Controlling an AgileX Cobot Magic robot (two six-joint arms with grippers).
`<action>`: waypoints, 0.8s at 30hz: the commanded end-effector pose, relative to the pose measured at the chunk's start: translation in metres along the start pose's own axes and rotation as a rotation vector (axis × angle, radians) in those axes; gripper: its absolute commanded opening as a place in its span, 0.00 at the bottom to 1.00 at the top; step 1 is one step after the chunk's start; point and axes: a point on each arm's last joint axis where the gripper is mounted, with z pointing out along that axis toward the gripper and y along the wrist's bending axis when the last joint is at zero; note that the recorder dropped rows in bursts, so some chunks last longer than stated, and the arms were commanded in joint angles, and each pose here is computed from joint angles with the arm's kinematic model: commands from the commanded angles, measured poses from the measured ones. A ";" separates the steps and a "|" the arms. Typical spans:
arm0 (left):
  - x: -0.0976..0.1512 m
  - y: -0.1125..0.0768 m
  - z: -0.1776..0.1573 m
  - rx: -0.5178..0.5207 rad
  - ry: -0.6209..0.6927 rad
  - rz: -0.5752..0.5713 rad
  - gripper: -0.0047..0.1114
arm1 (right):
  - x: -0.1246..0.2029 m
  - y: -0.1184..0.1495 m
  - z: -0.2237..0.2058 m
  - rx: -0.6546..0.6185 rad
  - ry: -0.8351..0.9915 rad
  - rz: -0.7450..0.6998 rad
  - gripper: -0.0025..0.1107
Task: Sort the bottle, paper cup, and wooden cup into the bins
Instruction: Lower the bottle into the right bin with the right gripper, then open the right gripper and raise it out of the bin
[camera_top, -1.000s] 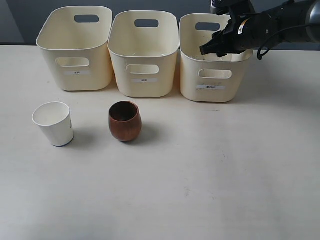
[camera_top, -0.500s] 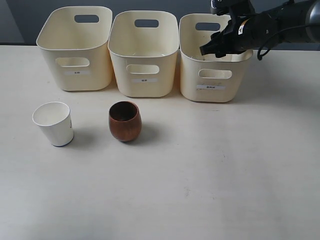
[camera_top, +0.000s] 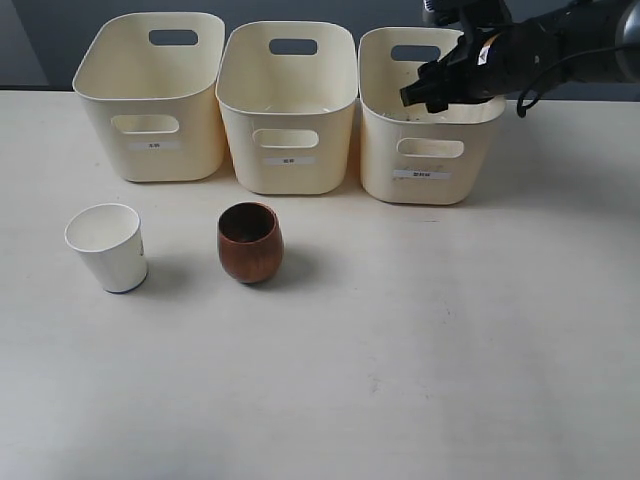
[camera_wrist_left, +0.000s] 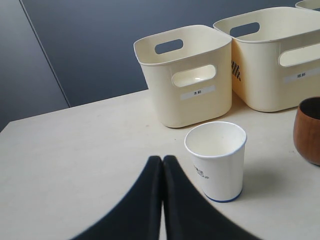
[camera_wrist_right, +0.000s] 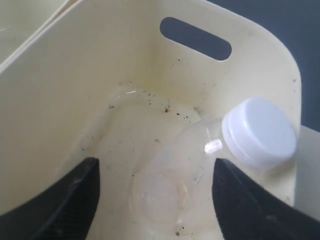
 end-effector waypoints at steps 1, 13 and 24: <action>0.000 0.000 0.000 0.006 -0.011 -0.001 0.04 | -0.011 -0.005 -0.012 0.011 -0.038 0.018 0.57; 0.000 0.000 0.000 0.006 -0.011 -0.001 0.04 | -0.018 -0.008 -0.028 0.018 -0.009 0.019 0.57; 0.000 0.000 0.000 0.006 -0.011 -0.001 0.04 | -0.038 -0.002 -0.077 0.013 0.014 0.010 0.57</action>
